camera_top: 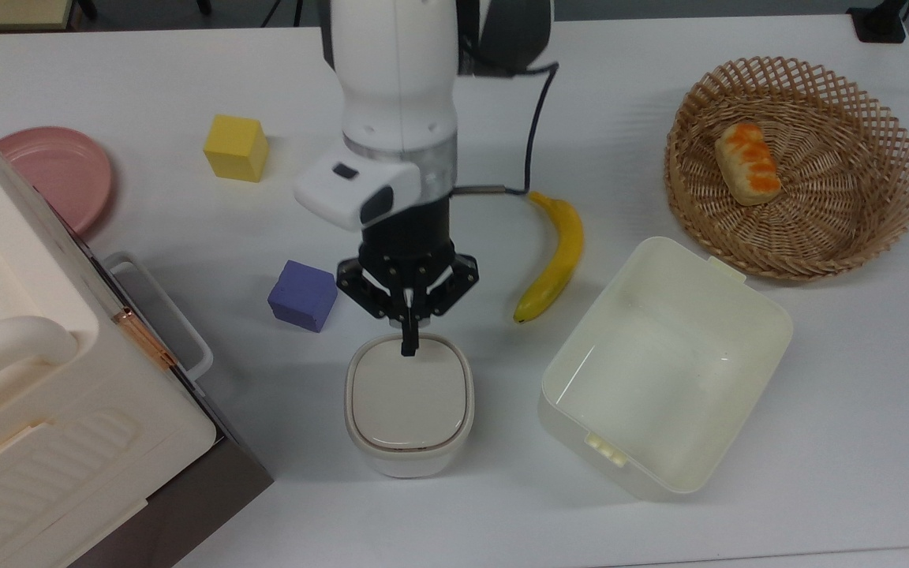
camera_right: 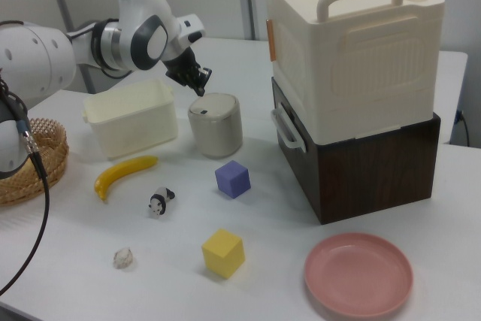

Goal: Open the trash can

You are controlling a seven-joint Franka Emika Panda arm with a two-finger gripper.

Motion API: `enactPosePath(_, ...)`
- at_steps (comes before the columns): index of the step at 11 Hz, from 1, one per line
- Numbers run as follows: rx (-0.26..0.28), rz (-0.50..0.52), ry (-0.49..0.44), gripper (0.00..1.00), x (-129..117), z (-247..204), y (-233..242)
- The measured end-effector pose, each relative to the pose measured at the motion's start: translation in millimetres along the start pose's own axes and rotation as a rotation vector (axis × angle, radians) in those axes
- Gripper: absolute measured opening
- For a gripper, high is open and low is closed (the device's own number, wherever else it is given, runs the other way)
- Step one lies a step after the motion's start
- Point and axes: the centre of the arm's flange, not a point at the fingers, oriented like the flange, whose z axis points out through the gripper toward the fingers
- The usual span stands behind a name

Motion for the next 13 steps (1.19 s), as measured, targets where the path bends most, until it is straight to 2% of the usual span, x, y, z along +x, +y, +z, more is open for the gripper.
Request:
enactPosePath(7,-0.027,0.010,-0.051,0.03,-13,44,9)
enactPosePath(11,-0.025,0.003,-0.045,0.03,-11,42,4)
enactPosePath(13,-0.020,0.005,-0.014,0.03,-4,18,0)
